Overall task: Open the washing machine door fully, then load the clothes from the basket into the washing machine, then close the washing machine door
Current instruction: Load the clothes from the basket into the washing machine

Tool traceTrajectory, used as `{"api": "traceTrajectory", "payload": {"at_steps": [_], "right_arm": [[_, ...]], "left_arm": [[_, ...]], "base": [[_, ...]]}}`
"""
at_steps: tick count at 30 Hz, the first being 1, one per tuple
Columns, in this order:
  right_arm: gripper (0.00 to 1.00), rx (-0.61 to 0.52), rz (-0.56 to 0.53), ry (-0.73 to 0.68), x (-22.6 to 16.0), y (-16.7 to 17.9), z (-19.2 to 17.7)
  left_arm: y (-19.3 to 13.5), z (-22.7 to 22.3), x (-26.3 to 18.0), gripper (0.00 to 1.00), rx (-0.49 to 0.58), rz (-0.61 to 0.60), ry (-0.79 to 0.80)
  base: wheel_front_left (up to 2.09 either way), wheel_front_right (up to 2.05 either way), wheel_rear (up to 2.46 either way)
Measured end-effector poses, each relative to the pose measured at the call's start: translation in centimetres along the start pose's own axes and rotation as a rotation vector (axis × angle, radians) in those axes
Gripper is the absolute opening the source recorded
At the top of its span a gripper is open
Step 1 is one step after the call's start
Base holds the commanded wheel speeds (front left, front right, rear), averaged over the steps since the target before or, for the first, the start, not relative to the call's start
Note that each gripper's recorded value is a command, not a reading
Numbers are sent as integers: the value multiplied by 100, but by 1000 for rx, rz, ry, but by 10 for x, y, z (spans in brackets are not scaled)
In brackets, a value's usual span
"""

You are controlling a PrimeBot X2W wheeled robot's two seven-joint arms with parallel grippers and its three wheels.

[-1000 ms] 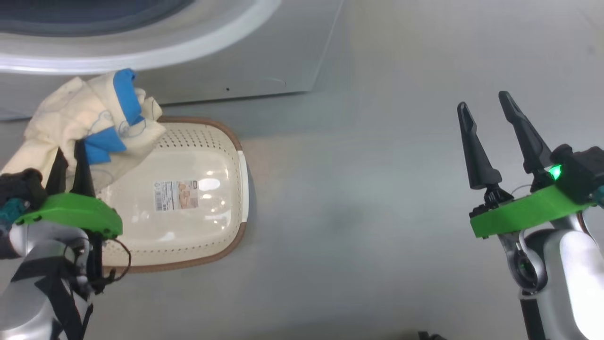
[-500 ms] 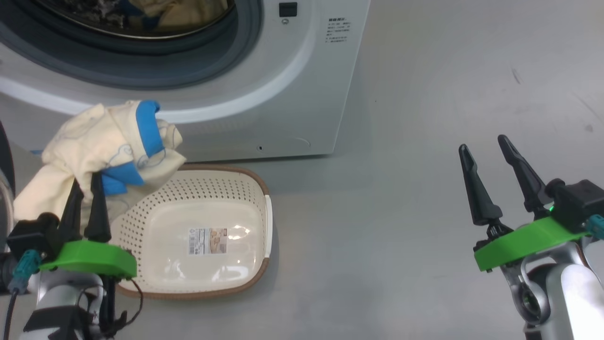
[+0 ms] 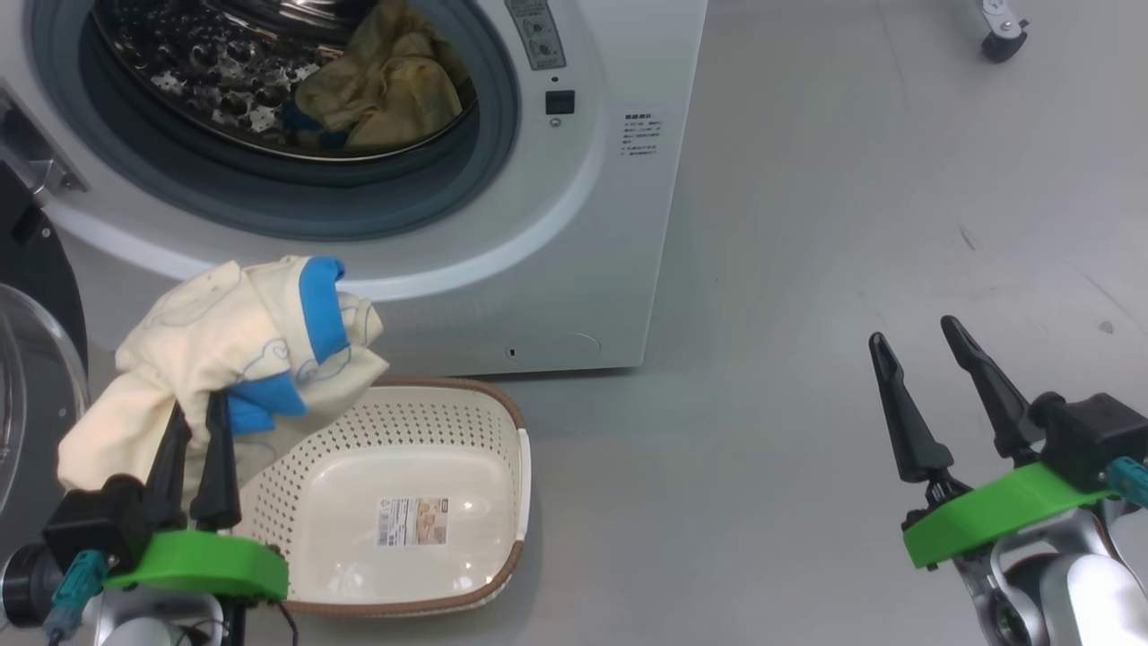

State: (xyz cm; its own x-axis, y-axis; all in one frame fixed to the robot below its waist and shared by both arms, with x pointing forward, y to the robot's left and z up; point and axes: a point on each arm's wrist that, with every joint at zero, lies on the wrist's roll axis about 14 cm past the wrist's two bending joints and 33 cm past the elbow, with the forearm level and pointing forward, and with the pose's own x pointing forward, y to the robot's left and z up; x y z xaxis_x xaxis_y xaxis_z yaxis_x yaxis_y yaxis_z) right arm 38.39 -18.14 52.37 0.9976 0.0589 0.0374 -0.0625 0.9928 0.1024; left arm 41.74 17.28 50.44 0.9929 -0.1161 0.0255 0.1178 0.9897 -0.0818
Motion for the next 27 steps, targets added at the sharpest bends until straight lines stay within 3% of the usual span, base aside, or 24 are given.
{"api": "traceTrajectory", "payload": {"at_steps": [27], "right_arm": [[100, -2, -4, -21, -11, 0, 9]], "left_arm": [[-2, 14, -18, 0, 9, 11, -21]], "base": [[0, 0, 0]]}}
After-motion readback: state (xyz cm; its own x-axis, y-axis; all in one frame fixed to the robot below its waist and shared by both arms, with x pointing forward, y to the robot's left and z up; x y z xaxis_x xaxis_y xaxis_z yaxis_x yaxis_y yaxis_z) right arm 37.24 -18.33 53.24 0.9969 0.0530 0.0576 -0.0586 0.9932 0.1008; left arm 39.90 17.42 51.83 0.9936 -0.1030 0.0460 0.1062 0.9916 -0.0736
